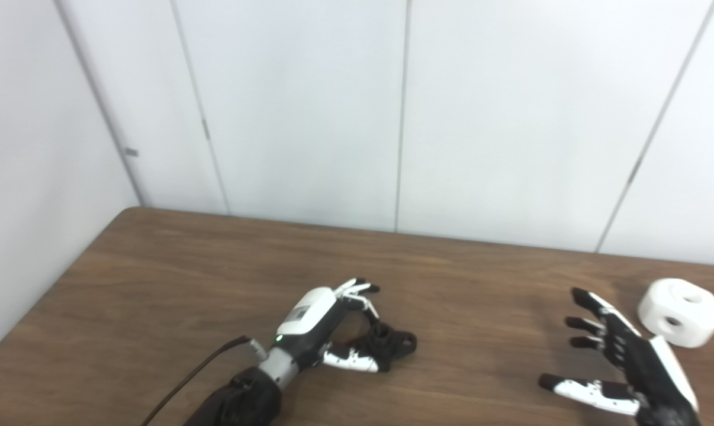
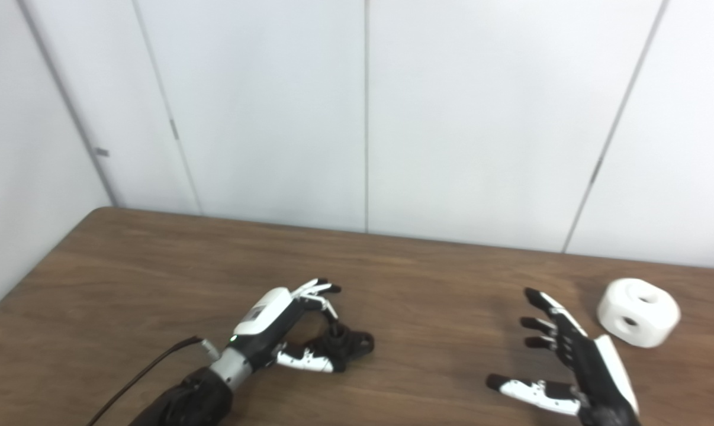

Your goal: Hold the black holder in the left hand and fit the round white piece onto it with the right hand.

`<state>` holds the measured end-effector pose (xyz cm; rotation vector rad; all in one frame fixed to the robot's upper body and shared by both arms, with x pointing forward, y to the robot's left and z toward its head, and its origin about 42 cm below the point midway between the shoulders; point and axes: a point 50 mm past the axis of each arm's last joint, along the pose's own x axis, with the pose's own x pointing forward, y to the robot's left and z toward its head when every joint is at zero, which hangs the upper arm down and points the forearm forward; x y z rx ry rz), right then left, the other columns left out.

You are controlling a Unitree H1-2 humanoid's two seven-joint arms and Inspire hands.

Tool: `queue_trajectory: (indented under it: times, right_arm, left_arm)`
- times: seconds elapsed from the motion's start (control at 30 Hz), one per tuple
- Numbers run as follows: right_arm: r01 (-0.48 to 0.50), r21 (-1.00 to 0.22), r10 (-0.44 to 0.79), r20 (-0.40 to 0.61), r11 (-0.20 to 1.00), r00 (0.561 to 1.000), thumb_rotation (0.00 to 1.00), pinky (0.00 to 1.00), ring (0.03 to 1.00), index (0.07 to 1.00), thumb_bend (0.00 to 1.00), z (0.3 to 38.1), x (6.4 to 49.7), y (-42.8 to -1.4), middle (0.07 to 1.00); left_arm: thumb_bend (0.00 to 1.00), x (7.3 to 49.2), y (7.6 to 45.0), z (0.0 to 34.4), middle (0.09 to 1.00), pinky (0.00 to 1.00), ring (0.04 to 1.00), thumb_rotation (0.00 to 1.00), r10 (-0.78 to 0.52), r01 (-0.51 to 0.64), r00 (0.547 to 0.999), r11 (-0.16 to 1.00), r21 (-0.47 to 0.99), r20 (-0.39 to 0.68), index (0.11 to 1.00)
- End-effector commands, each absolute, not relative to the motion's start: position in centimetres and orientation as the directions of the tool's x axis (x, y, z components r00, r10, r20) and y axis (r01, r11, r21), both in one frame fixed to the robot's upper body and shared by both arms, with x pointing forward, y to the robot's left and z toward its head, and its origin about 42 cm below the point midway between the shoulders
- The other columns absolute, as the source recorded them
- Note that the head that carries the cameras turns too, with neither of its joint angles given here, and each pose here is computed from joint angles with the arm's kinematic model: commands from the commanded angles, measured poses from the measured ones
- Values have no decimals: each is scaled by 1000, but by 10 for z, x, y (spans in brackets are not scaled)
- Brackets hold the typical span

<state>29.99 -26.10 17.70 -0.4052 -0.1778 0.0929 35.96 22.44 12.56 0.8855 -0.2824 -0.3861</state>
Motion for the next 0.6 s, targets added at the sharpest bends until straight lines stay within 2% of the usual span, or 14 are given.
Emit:
queue_trajectory:
  times: [0.0,0.2,0.43,0.57]
  right_arm:
    - [-13,-408,131,262,913,956,27,669,787,864,679,195,307,-260,891]
    - [-7,-400,129,279,916,951,60,656,769,852,695,196,308,-259,875]
    - [3,-415,126,283,910,951,120,639,774,852,698,200,308,-262,882]
    - [7,-423,129,292,906,948,136,620,776,855,695,204,308,-264,889]
  left_arm:
    - [524,351,213,108,893,855,962,57,-507,323,861,507,799,-27,481]
    - [524,348,203,95,887,880,956,56,-558,374,826,437,818,-80,482]
    - [524,345,198,82,888,923,968,57,-550,411,818,352,841,-169,483]
    - [524,345,199,76,885,938,966,57,-536,403,813,237,884,-227,483]
